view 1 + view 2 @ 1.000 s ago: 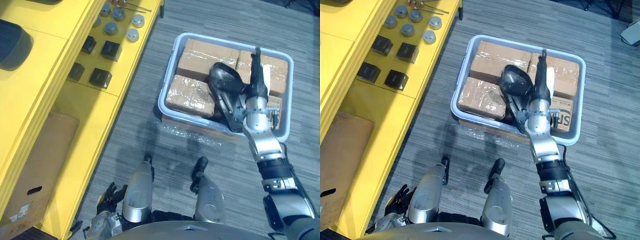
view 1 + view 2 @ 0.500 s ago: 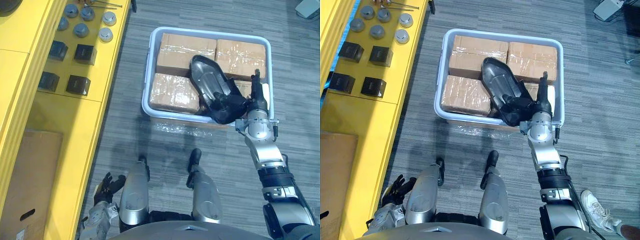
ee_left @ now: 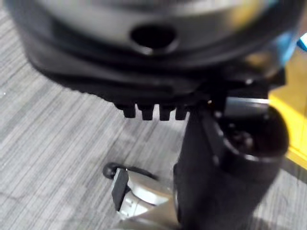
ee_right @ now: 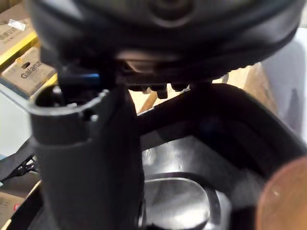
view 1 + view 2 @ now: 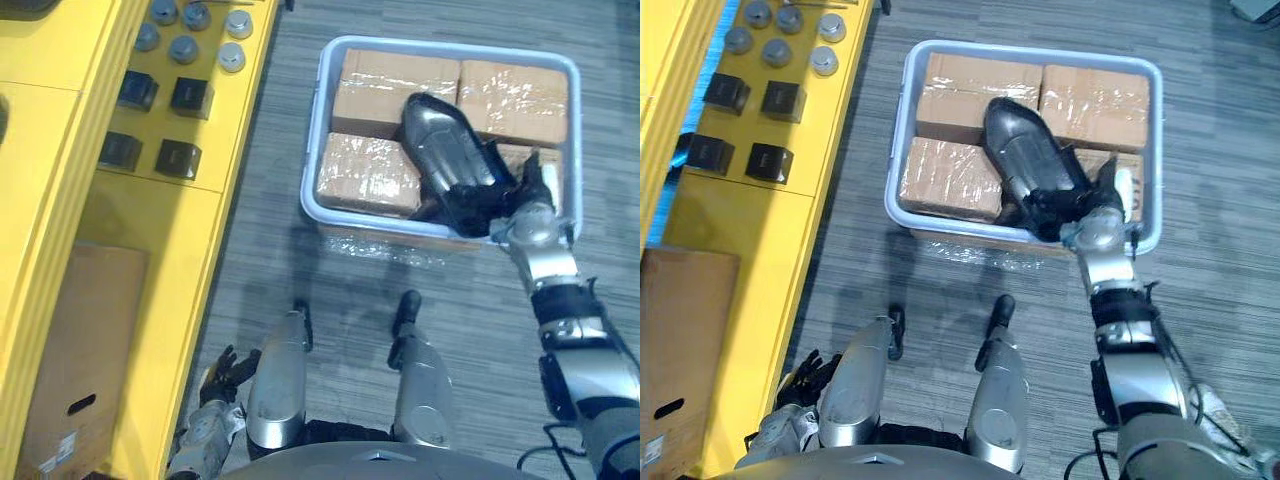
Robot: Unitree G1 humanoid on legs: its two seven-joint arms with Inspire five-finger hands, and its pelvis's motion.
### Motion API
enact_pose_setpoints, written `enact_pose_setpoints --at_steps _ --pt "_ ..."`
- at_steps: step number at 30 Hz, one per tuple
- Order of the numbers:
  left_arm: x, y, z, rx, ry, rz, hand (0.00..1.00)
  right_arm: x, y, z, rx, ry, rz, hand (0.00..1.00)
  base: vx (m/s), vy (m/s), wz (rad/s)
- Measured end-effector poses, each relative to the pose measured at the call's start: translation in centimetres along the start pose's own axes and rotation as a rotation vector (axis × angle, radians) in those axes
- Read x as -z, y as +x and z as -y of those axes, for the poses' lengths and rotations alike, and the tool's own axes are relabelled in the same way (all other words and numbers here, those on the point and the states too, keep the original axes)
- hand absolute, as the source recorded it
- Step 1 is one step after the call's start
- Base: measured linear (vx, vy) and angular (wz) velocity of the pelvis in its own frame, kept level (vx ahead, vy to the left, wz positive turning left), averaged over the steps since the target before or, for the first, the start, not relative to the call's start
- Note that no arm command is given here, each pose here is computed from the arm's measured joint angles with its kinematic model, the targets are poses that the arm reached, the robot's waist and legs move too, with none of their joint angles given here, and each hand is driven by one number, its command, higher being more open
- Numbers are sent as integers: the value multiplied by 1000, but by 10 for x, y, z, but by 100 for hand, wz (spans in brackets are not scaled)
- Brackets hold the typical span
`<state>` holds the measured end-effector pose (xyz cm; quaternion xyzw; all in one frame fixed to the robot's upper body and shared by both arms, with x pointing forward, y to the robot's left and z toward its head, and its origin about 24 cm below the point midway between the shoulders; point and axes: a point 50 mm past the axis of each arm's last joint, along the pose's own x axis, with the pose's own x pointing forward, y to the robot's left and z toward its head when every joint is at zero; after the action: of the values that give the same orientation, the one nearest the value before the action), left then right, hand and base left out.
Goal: Walk over and take three plastic housings, then place them on the shelf
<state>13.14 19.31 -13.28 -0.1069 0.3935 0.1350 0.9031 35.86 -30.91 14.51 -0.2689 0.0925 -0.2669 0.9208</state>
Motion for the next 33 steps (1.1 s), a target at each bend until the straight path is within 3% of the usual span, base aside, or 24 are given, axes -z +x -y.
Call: enact_pose_setpoints --at_steps 7,12,16,22,27,33 --pt "0 3 9 37 10 -19 100 0 17 49 124 -369 -68 0 -55 44 14" --pt "4 3 11 46 9 -36 100 -5 21 60 83 -413 -89 0 -3 0 14" --pt "6 2 14 56 21 -44 100 -8 20 41 21 -436 -36 0 -6 -1 5" --pt "7 1 14 54 -18 -50 100 1 15 26 73 -445 54 0 -27 15 8" --pt "1 -1 9 -78 -85 -32 100 9 0 5 123 -420 176 0 24 -8 5" --pt "-62 -9 18 -111 -268 222 100 24 -40 -41 62 -302 286 0 92 -39 2"
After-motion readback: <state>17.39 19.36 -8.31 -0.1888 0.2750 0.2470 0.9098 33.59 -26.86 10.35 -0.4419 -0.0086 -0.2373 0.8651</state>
